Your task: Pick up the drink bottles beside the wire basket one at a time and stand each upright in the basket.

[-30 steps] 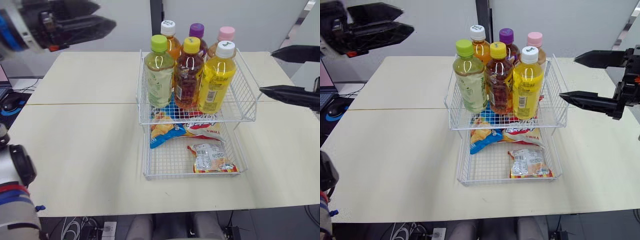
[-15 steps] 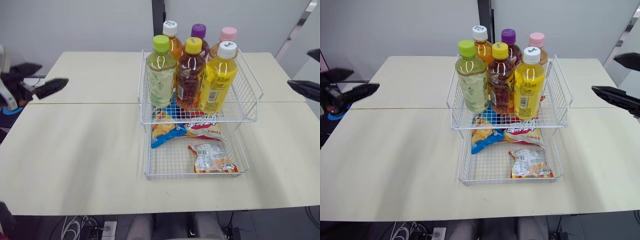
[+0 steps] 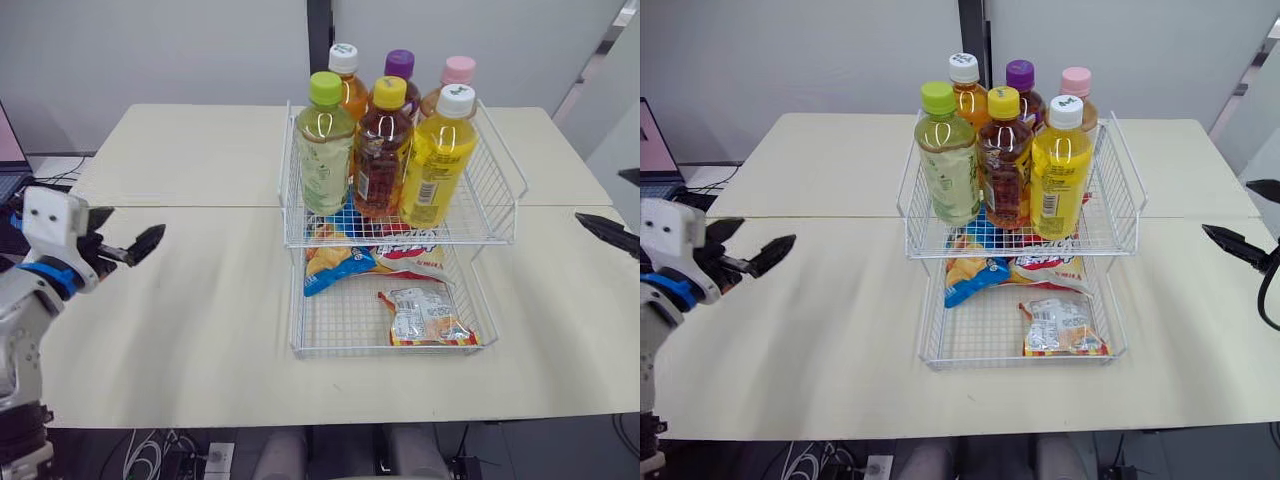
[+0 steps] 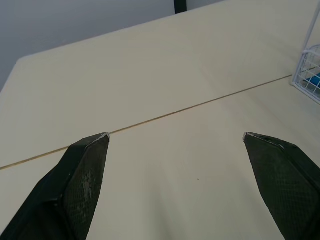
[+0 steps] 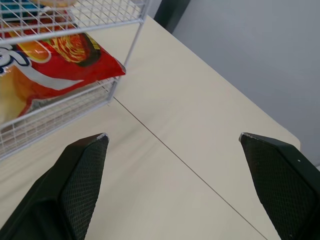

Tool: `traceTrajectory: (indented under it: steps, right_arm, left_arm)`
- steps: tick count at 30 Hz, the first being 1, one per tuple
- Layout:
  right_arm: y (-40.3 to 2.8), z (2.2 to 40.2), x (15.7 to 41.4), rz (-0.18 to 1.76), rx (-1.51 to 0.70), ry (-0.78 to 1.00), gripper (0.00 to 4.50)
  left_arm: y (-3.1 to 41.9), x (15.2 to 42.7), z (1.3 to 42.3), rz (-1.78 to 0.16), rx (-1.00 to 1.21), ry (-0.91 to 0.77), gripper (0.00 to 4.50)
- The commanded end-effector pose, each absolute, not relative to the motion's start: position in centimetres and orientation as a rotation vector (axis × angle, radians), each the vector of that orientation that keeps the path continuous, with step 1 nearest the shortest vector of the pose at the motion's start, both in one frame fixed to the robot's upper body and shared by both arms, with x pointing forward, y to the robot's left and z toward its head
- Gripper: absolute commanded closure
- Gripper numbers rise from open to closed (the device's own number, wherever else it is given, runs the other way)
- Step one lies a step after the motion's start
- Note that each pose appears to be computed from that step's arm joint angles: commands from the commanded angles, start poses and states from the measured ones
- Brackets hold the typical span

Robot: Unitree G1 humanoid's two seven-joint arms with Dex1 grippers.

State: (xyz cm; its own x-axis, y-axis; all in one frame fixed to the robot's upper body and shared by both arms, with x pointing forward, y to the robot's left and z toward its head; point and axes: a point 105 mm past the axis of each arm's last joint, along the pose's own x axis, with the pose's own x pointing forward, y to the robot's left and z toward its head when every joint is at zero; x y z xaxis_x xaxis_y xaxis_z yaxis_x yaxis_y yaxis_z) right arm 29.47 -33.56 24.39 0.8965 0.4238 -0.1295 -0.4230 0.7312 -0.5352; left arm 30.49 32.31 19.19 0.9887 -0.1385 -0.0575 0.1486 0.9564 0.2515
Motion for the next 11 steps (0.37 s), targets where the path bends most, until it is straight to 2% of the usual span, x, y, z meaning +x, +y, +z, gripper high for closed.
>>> traceTrajectory:
  steps: [1,11]
  right_arm:
    - [-34.9,22.9,29.9,0.389,-0.567,-0.013,0.00]
    - [-36.5,19.5,31.0,0.335,-0.586,0.010,0.00]
  left_arm:
    - [33.7,30.5,19.6,-0.002,0.303,-0.033,0.05]
    - [33.6,29.5,16.2,0.053,0.258,0.004,0.05]
